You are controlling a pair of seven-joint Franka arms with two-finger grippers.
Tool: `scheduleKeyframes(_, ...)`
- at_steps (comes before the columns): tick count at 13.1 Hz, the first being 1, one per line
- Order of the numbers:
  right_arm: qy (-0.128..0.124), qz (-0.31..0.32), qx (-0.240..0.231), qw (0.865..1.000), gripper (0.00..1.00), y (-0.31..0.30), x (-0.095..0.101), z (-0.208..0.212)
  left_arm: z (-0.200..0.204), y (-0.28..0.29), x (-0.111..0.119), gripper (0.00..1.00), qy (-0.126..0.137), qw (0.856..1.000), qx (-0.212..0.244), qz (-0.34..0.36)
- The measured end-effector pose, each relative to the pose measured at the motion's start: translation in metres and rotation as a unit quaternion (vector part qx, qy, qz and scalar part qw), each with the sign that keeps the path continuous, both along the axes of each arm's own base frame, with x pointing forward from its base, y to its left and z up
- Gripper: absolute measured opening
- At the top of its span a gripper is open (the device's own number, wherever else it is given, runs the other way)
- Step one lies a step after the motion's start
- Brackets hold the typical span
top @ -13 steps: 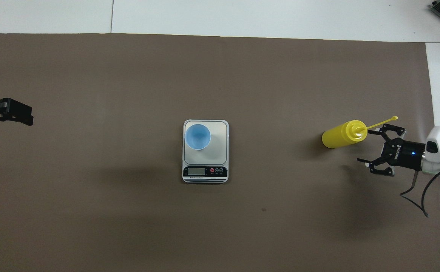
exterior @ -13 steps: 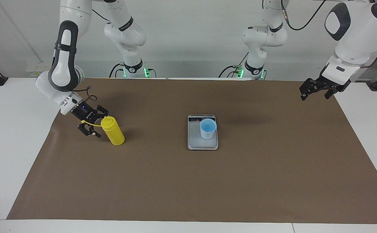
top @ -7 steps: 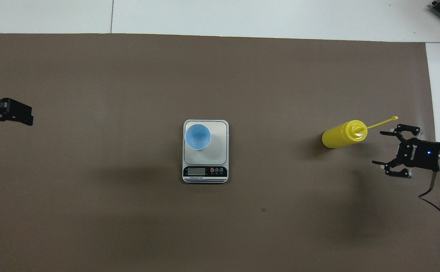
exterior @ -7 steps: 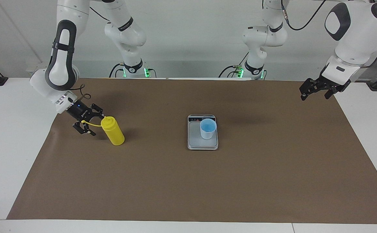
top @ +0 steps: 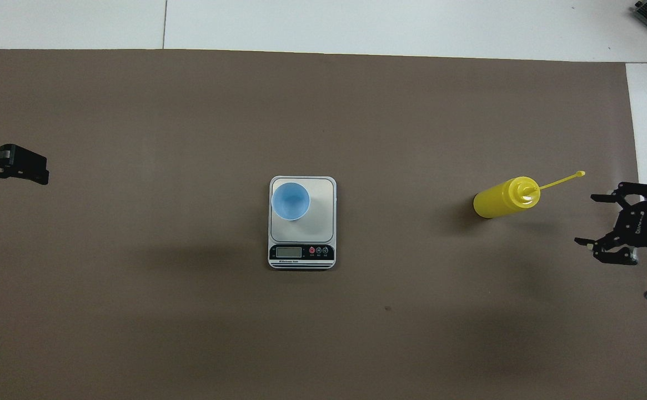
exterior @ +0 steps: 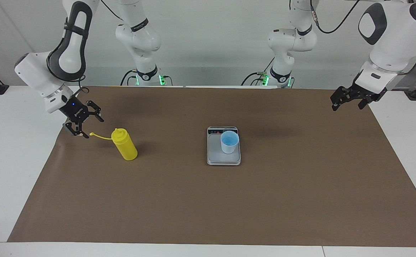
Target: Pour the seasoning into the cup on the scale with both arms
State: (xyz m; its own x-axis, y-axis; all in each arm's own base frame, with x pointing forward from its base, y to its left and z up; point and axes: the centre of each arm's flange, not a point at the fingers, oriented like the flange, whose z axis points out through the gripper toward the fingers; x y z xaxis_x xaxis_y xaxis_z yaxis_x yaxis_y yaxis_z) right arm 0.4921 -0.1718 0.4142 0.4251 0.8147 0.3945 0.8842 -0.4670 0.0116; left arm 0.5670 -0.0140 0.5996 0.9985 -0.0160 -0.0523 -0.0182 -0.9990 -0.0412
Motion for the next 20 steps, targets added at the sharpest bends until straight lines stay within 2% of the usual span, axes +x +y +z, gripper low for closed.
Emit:
scheduleKeyframes(5,0.023,-0.092,-0.045,0.994,1.00,0.029,0.009,0.058,0.000,0.000,0.000,1.00,0.000,1.000,0.000,0.000)
scheduleKeyframes(7,0.036,-0.140,-0.067,0.987,1.00,0.046,0.020,0.079,0.000,0.000,0.000,1.00,0.000,1.000,0.000,0.000)
scheduleKeyframes(9,0.041,-0.188,-0.067,0.979,1.00,0.061,0.027,0.093,0.000,0.000,0.000,1.00,0.000,1.000,0.000,0.000)
scheduleKeyframes(11,0.048,-0.249,-0.074,0.964,1.00,0.073,0.033,0.107,0.000,0.000,0.000,1.00,0.000,1.000,0.000,0.000)
scheduleKeyframes(13,0.073,-0.318,-0.080,0.942,1.00,0.092,0.036,0.119,0.000,0.000,0.000,1.00,0.000,1.000,0.000,0.000)
scheduleKeyframes(16,0.119,-0.421,-0.091,0.895,1.00,0.129,0.036,0.137,0.000,0.000,0.000,1.00,0.000,1.000,0.000,0.000)
scheduleKeyframes(18,0.135,-0.479,-0.096,0.862,1.00,0.151,0.035,0.149,0.000,0.000,0.000,1.00,0.000,1.000,0.000,0.000)
scheduleKeyframes(20,0.140,-0.515,-0.098,0.840,1.00,0.164,0.037,0.163,0.000,0.000,0.000,1.00,0.000,1.000,0.000,0.000)
